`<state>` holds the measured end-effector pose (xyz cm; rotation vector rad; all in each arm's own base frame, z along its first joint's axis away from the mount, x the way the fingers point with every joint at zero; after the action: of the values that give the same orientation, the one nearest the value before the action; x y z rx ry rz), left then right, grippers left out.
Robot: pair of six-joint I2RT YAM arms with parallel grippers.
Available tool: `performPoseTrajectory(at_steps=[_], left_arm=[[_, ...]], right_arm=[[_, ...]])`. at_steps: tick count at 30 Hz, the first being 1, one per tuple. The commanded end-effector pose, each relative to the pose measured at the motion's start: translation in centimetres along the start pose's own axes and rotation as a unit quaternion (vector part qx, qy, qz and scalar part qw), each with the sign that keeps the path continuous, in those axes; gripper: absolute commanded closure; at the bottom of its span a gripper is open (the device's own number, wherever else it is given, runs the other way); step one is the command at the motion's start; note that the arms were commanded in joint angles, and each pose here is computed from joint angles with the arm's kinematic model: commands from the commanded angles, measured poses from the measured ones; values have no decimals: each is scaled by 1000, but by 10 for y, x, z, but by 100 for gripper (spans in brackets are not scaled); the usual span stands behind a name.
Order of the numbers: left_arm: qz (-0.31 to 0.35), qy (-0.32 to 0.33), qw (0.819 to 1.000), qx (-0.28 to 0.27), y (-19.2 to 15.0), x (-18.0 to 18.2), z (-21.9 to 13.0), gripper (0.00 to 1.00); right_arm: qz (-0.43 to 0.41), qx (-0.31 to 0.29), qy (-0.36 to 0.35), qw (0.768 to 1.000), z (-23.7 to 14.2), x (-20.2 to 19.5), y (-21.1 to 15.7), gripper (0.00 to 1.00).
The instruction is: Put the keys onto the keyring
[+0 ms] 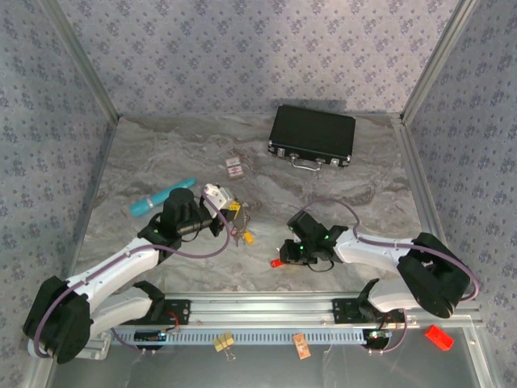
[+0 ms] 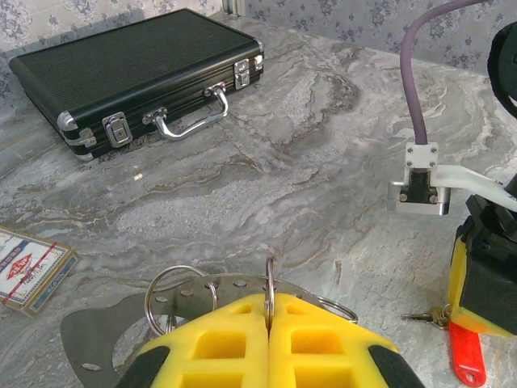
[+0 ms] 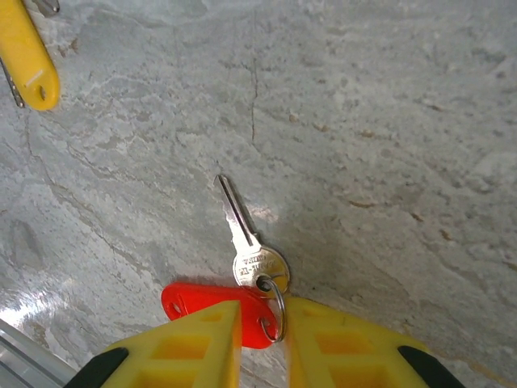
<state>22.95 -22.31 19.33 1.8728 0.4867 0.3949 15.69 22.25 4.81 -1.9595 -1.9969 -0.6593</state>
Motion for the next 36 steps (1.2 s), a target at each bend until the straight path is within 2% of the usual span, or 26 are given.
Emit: performPoseTrajectory(at_steps=[1, 9, 17, 31, 36], left_arm=[[16, -14, 1000, -16, 15, -4, -1, 100], [15, -15, 1000, -16, 15, -4, -1, 100], [16, -16, 1000, -16, 15, -5, -1, 100], [16, -18, 1000, -15, 15, -5, -1, 100], [16, -18, 1000, -15, 15, -5, -1, 100]], right_arm=[[-2, -1, 7, 1000, 0, 6, 5, 80], [1, -2, -5, 1000, -1, 2, 4, 86], [1, -8, -18, 1000, -3, -1, 7, 80], [1, -5, -20, 1000, 0, -1, 7, 90], [-4, -7, -18, 1000, -2, 2, 9, 100]])
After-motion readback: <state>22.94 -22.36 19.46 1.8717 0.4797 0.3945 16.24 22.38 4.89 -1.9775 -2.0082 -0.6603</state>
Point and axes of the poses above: each hand's point on the last joint's axis, 136 mm out from that joint toward the fingers, its own z axis out along the fingers, its own x axis along the line the jaws close on, y = z × x, the point moved 3 cm from there along -z, back along the fingers, and after that the axes turned 3 degrees about z, right-handed, at the moved point
